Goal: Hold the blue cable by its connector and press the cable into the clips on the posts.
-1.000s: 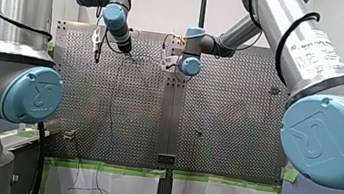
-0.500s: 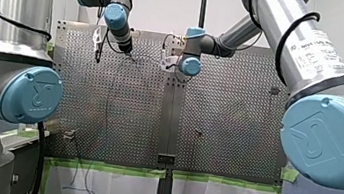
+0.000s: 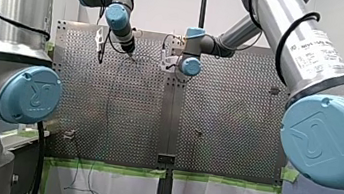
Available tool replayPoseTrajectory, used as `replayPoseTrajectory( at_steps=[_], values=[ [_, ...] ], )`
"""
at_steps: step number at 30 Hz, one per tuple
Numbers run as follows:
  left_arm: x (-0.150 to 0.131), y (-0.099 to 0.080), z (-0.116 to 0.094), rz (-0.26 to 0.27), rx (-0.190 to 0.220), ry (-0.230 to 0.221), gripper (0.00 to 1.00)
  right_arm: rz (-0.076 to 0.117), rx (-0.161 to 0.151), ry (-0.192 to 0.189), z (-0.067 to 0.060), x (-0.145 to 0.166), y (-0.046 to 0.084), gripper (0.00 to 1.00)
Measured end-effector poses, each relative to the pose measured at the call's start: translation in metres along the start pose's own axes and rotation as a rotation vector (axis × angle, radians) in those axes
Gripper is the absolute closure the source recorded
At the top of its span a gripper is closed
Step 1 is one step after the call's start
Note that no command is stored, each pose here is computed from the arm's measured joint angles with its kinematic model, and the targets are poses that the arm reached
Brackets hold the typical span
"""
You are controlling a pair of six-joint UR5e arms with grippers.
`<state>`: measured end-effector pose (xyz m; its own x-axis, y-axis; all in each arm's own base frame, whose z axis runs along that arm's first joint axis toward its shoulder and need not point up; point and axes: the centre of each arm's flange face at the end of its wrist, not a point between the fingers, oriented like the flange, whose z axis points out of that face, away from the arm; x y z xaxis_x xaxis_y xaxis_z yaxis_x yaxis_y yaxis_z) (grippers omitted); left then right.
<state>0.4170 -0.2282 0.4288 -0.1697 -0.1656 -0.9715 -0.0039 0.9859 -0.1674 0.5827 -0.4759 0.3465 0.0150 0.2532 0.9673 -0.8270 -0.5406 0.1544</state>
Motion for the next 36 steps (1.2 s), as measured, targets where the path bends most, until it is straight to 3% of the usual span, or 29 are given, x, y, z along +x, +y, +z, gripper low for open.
replayPoseTrajectory(
  at_steps=[5,13,19,24,29,36],
  values=[
    [0.000,-0.004,-0.001,0.017,0.018,-0.005,0.00,0.000,0.001,-0.001,0.000,-0.001,0.000,1.00],
    [-0.002,-0.016,0.001,0.079,0.090,-0.037,0.00,0.000,-0.002,-0.002,0.000,-0.001,0.001,1.00],
    [-0.001,-0.011,0.005,0.099,0.069,-0.043,0.00,0.000,-0.005,-0.004,0.000,-0.002,0.003,1.00],
    [0.012,-0.007,0.015,0.117,0.043,0.000,0.00,0.000,-0.009,-0.006,0.000,-0.002,0.005,1.00],
    [0.020,-0.009,0.021,0.122,0.062,0.009,0.00,0.000,-0.011,-0.005,0.001,-0.003,0.006,1.00],
    [0.019,-0.012,0.025,0.116,0.086,-0.011,0.00,0.002,-0.013,-0.005,0.001,-0.003,0.007,1.00]
  ],
)
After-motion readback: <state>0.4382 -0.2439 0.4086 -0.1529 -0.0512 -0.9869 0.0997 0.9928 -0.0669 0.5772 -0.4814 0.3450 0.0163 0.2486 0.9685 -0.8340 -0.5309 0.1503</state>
